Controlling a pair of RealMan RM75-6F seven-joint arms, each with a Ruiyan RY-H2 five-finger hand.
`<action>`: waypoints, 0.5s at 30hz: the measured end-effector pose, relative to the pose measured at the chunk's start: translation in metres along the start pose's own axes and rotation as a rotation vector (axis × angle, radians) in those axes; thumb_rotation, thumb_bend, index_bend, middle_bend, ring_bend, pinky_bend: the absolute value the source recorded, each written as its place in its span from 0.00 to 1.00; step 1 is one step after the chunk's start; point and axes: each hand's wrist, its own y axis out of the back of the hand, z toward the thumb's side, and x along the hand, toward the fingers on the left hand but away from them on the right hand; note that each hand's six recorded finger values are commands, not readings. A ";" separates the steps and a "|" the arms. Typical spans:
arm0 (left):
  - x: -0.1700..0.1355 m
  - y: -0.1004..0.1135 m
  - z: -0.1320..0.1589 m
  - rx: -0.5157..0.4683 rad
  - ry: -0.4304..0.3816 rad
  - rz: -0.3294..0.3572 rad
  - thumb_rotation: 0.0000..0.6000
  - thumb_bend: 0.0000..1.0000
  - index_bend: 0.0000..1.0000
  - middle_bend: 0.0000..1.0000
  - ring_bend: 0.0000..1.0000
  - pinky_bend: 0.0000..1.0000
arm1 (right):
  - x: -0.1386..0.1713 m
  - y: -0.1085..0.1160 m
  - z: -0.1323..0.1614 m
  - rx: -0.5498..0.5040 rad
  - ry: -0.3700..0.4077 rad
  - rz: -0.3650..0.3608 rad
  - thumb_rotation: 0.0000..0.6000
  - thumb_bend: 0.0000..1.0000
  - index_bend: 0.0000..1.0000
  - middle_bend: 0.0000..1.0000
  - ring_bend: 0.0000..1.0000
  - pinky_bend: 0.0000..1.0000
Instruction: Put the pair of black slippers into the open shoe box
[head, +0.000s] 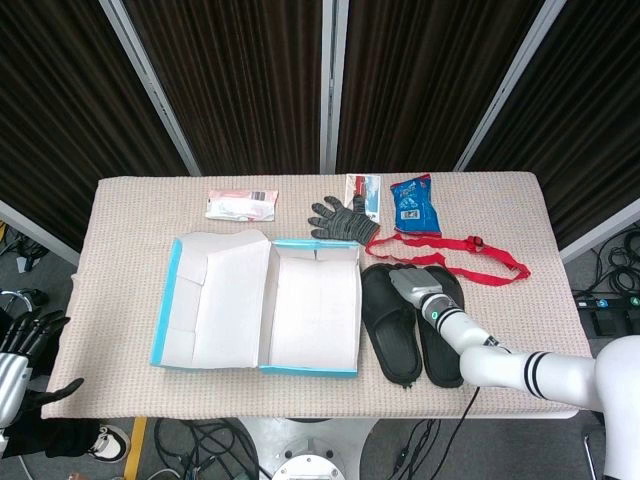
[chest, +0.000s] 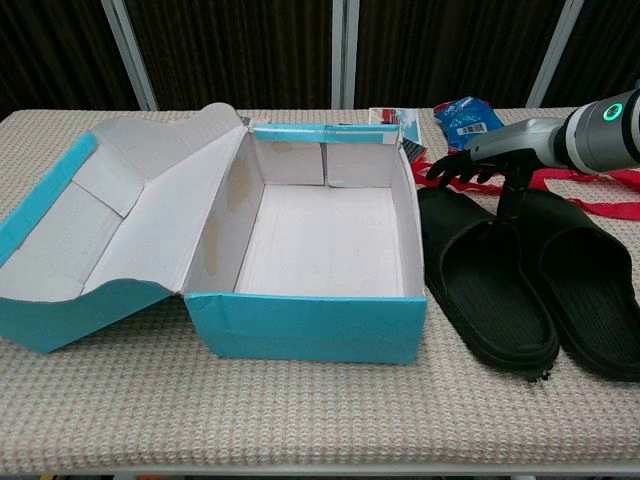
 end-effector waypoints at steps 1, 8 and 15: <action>0.000 0.000 0.000 0.000 0.000 -0.002 1.00 0.10 0.17 0.13 0.03 0.07 | -0.001 0.000 0.001 0.003 0.000 0.001 1.00 0.11 0.00 0.06 0.00 0.00; -0.002 -0.005 -0.001 -0.005 -0.001 -0.020 1.00 0.10 0.17 0.13 0.03 0.07 | -0.006 -0.002 0.005 0.020 -0.009 0.008 1.00 0.07 0.01 0.09 0.00 0.00; -0.002 -0.008 -0.001 -0.006 0.000 -0.025 1.00 0.10 0.17 0.13 0.03 0.07 | -0.011 -0.002 0.011 0.040 -0.010 -0.010 1.00 0.06 0.13 0.18 0.00 0.00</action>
